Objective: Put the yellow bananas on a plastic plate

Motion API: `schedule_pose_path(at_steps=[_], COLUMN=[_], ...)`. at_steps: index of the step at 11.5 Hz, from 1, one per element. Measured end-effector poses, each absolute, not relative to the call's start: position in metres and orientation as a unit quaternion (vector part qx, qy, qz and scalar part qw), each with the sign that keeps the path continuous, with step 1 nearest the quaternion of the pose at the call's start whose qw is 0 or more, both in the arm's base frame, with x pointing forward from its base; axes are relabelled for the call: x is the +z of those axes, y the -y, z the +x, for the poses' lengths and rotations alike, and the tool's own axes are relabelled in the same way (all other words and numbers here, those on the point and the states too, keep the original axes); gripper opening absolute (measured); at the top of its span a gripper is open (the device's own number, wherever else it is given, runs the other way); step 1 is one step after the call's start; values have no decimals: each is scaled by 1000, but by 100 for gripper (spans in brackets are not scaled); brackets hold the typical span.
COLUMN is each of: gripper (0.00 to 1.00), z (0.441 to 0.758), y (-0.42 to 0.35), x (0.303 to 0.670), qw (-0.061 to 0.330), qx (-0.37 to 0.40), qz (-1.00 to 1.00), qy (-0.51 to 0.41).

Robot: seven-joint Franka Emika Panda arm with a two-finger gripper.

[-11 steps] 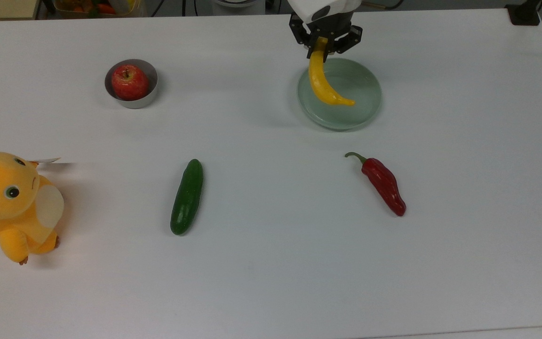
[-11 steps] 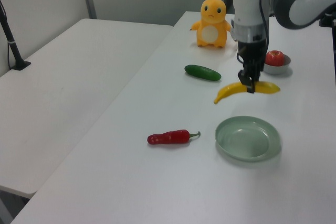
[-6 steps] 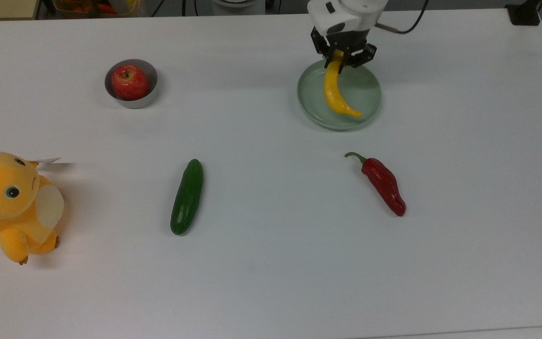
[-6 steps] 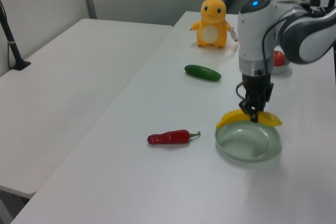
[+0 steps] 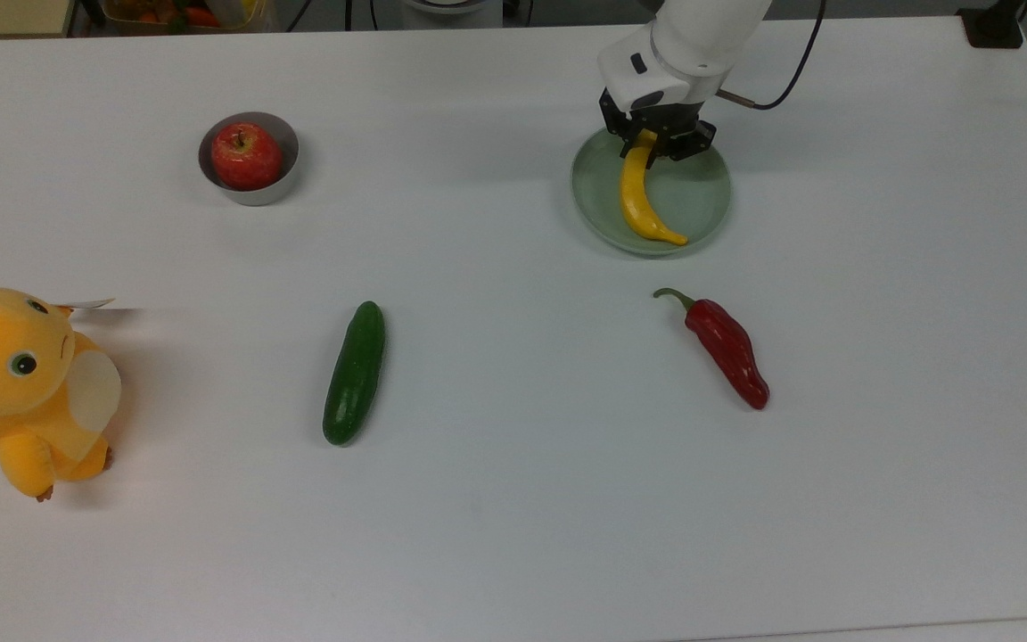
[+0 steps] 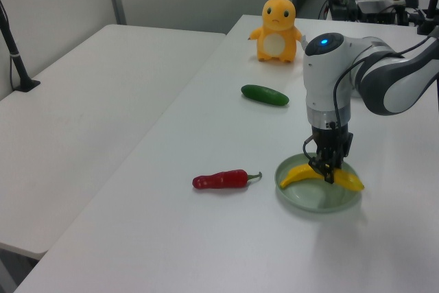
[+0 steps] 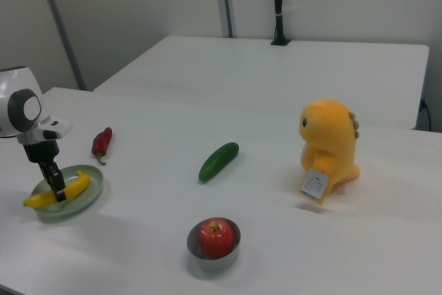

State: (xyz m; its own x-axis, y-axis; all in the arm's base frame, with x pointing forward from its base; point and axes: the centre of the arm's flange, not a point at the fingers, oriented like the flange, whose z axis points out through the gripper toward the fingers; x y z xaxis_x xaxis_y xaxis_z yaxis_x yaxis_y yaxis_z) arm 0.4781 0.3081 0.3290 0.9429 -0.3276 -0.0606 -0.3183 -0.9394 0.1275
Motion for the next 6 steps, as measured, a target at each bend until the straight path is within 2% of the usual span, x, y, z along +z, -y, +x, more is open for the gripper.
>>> schedule_pose_path(at_steps=[2,3,6], gripper=[41,53,96], z=[477,476,480], y=[-308,-308,-306], x=[328,328,341], qw=[60,63,68], qx=[-43,-45,-48], qz=[984,983,982], qy=[165,165,171])
